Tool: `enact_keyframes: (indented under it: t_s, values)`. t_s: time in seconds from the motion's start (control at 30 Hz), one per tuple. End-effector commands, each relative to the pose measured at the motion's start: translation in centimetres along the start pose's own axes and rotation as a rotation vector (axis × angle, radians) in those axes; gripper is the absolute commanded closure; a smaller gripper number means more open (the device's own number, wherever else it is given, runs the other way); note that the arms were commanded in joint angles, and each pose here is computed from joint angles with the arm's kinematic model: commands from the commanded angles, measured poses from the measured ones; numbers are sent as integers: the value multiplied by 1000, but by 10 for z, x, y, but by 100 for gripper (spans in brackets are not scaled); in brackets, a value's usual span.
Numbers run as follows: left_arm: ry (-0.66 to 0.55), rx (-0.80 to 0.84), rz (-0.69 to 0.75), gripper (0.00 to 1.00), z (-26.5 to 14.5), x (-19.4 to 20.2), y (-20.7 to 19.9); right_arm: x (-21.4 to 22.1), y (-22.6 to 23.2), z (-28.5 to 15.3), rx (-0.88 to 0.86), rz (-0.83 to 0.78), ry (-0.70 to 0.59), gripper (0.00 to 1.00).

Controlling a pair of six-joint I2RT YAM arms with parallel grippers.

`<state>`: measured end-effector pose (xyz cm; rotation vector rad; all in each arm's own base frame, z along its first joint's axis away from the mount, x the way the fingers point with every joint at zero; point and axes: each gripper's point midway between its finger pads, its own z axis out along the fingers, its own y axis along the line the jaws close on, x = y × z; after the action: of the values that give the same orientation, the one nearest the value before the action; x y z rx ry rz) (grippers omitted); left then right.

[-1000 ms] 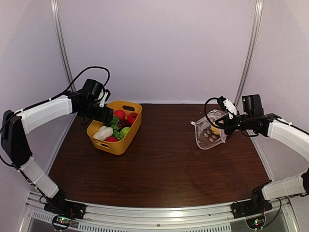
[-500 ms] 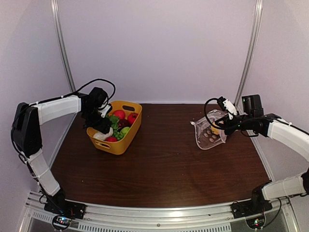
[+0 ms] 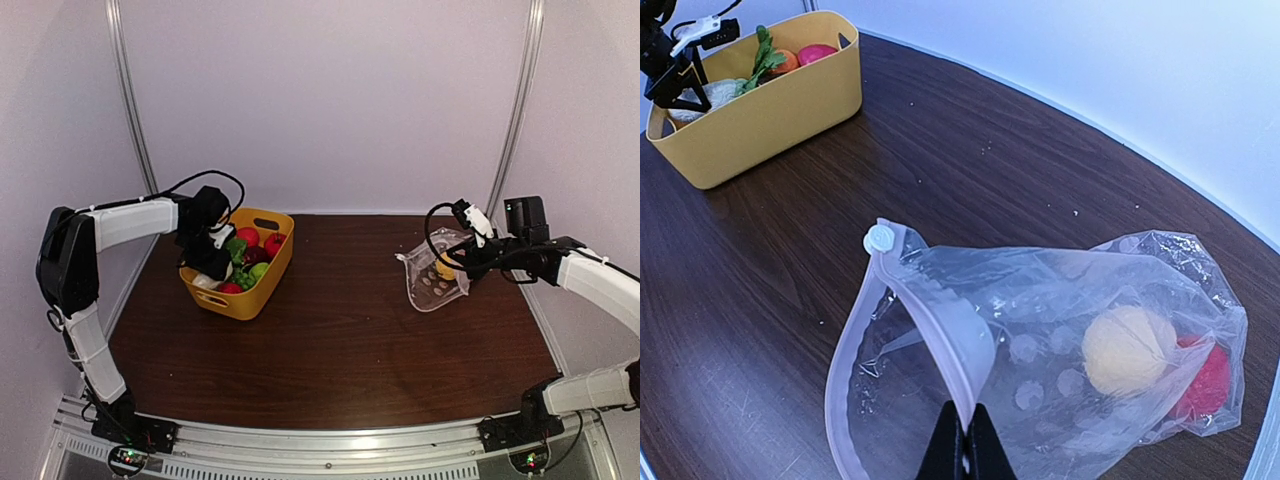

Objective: Place the food in the zip-top bag and seal the zipper
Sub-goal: Pick up the fake vegetable from the bin.

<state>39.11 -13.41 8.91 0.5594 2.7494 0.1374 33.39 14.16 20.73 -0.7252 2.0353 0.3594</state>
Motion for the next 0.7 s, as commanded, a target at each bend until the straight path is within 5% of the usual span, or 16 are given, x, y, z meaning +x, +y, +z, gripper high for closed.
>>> enact_keyframes:
  t_s: [0.0, 0.33, 0.67]
  values:
    - [-54, -18, -23, 57, -18, -12, 9, -4, 1, -4, 1, -12, -20, 100]
    - [-304, 65, -31, 63, -110, -50, -12, -6, -4, -7, 34, -5, -25, 100]
    - [-637, 410, 144, 66, -225, -82, -142, -21, -17, -12, 92, 38, -26, 100]
